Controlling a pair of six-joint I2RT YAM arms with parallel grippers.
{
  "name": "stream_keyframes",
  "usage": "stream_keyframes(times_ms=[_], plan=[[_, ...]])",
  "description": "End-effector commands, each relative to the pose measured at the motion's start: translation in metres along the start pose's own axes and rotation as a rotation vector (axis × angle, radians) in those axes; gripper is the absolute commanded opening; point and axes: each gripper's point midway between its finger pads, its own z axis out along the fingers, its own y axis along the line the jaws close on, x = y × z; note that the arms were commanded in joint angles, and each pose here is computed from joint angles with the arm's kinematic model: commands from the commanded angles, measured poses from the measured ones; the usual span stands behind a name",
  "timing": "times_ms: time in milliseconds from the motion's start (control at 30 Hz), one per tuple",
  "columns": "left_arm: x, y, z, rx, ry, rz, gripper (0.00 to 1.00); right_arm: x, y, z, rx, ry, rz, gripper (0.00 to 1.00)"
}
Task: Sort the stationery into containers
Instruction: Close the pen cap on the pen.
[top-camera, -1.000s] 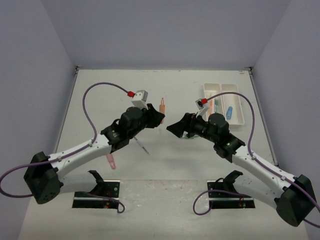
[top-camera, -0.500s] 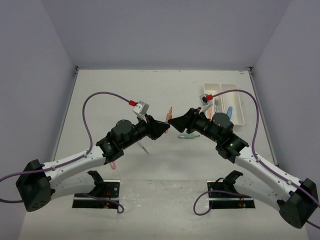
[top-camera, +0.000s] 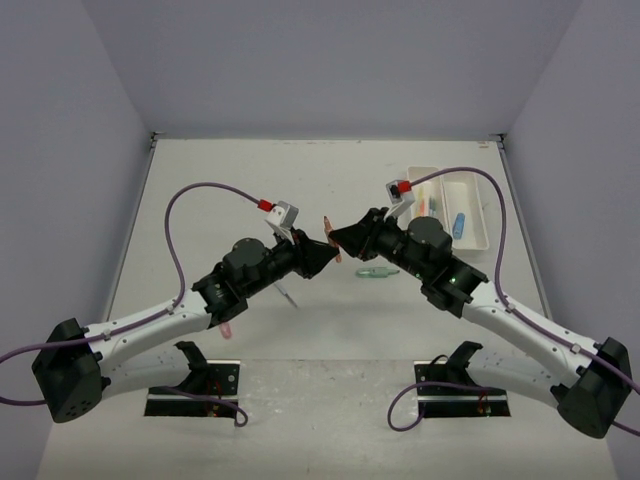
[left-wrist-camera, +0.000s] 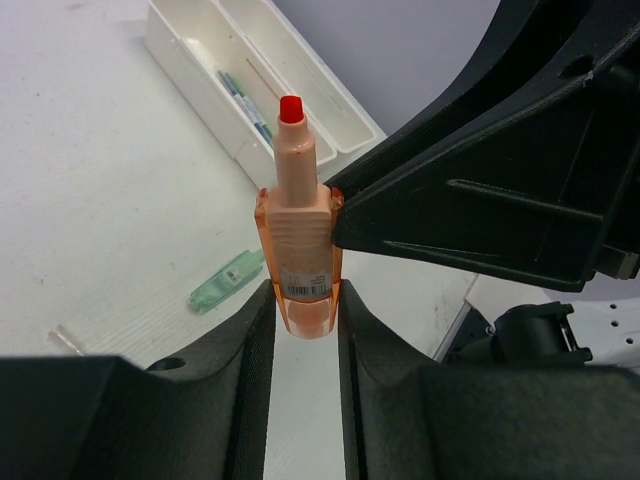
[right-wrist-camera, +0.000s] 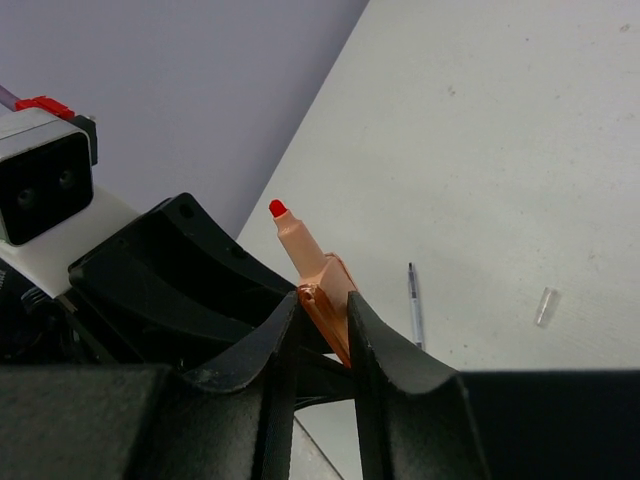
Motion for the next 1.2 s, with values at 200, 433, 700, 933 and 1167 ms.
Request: stream_keyframes(times_ms=[200,433,700,933,1167], plan=[[-0.041,-0.038,-0.001,0.106,-0.085,0.053,0.0,0.01,-0.014,0.013,0.117,0.033,-0.104,0.34],[-0.047,-0.041,-0.005,0.106,-0.088,0.062,0.0,0.01,-0.022,0.015,0.171,0.025,-0.15,0.08],[-0.047,-0.044,-0.017,0.106,-0.04,0.118,1.0,0.004,-0.008,0.002,0.031,0.019,-0.264,0.0],[-0.083,-0.093,-0.074,0.312,-0.128,0.214,0.87,0.027,0.04,-0.073,-0.546,0.157,-0.479,0.0],[-0.089,-0.152,-0.083,0.636,-0.122,0.212,0.84,0.059,0.087,-0.131,-0.935,0.324,-0.523,0.0]])
